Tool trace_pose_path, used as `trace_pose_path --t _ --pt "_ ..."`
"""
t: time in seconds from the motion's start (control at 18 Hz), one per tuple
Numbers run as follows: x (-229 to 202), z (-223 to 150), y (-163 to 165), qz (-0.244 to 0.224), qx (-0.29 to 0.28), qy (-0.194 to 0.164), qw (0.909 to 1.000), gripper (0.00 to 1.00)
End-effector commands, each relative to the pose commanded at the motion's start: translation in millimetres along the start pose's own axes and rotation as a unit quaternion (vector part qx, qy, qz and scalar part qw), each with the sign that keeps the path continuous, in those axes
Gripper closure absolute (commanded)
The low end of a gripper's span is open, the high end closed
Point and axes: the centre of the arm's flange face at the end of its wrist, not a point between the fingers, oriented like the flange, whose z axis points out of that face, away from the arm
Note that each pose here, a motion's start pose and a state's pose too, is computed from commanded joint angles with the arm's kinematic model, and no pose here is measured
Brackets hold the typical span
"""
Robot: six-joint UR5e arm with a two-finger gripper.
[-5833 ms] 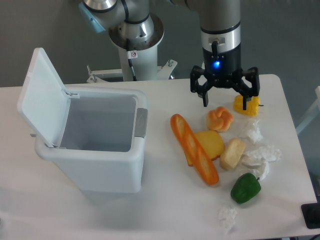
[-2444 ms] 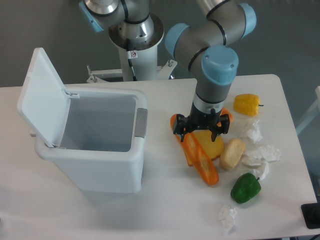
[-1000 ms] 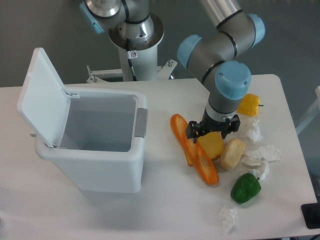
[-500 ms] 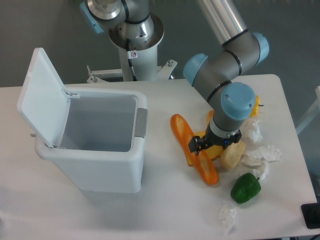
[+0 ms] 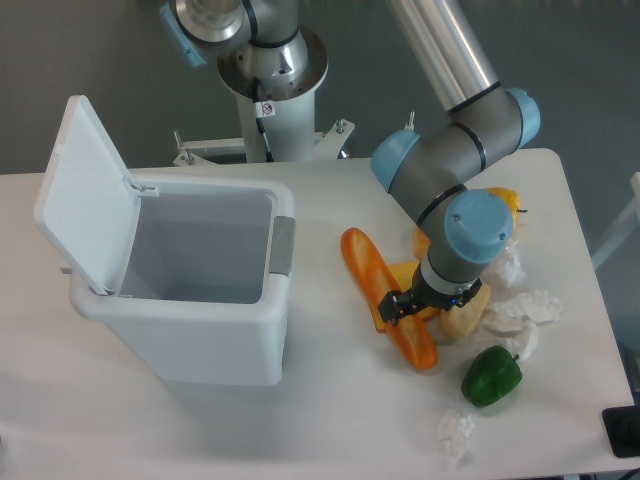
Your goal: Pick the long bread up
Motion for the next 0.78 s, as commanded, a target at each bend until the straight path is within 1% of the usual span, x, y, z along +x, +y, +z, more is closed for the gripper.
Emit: trace_pose_path --t 0.17,0.5,0.72,0.78 --pt "1 10 -2 -0.006 -0.003 0.002 1.0000 0.00" --pt "2 12 -4 -0.015 0.000 0.005 0.9999 0.00" --pt "9 17 -4 -0.038 -0.004 0.004 0.9993 0.00" --pt "12 19 -3 -0.036 -0.006 0.003 0.9993 0.00"
